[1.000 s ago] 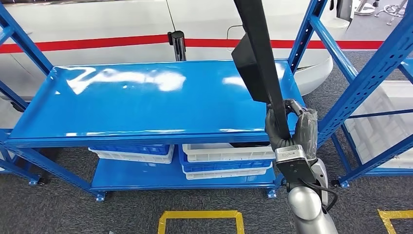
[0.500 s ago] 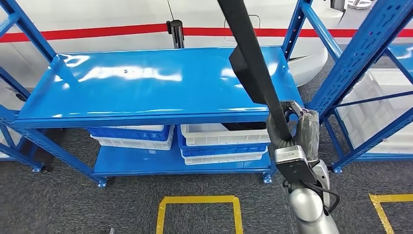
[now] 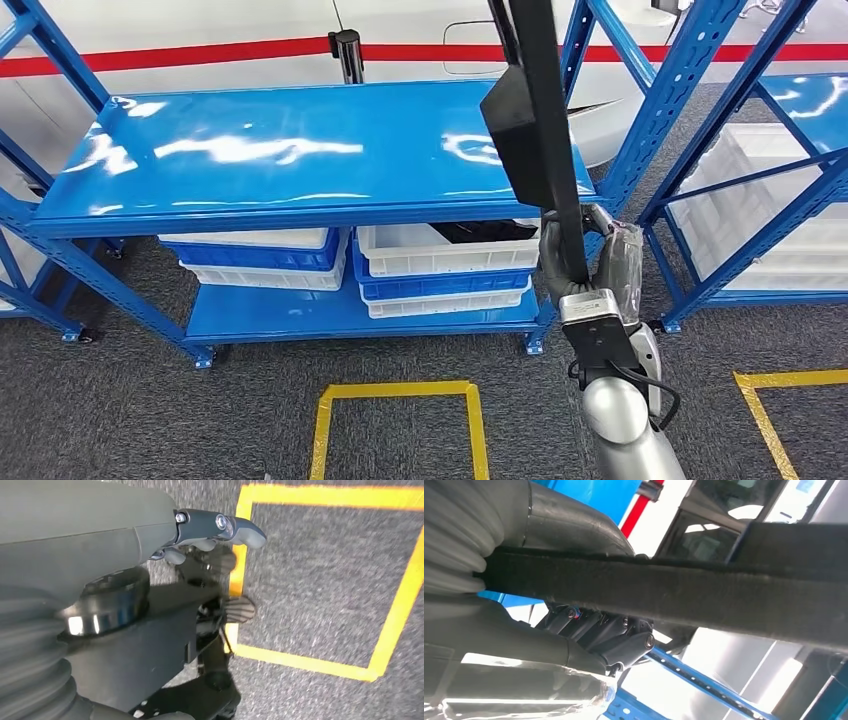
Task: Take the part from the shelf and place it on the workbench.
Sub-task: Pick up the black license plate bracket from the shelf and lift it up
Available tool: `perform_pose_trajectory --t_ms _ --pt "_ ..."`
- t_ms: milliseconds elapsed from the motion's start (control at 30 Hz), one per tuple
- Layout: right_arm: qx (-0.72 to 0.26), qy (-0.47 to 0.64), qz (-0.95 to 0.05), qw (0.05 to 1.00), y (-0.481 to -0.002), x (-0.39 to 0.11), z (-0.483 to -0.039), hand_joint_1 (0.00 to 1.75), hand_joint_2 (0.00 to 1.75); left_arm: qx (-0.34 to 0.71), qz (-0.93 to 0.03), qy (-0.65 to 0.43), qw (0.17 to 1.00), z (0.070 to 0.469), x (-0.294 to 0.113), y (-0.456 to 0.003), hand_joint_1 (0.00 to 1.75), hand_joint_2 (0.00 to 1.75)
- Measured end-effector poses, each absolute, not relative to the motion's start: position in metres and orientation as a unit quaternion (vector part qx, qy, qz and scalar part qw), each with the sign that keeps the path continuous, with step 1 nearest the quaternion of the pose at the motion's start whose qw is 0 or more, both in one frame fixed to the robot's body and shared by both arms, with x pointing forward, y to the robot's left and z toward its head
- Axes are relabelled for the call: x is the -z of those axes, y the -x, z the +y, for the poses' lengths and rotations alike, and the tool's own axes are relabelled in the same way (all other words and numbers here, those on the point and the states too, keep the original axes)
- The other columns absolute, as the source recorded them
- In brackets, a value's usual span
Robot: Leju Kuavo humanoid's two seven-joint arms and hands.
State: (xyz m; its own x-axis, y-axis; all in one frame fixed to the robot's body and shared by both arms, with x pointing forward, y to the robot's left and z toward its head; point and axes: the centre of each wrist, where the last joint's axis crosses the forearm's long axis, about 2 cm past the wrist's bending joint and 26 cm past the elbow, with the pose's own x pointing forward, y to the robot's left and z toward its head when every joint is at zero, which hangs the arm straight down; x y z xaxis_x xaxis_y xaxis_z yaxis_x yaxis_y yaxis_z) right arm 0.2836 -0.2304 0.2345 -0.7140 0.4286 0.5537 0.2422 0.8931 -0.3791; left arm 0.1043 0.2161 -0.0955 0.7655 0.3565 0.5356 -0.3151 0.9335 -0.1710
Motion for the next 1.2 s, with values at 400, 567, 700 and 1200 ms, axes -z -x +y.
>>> perform_pose_trajectory --t_ms 400,567,700,1200 --pt "-0.135 0.182 -0.911 0.345 -0.291 -0.222 -0.237 1.75 1.75 -0.183 -0.309 0.04 0.932 0.21 0.096 -0.097 0.0 1.75" --pt "-0.129 0.183 -0.91 0.348 -0.292 -0.22 -0.238 1.75 1.75 -0.184 -0.309 0.036 0.932 0.21 0.098 -0.089 0.0 1.75" --pt "-0.128 0.189 -0.908 0.352 -0.292 -0.22 -0.24 1.75 1.75 -0.186 -0.306 0.035 0.933 0.211 0.099 -0.085 0.0 1.75" --pt "-0.139 0.208 -0.9 0.357 -0.29 -0.213 -0.256 1.75 1.75 -0.184 -0.3 0.036 0.935 0.21 0.096 -0.099 0.0 1.75"
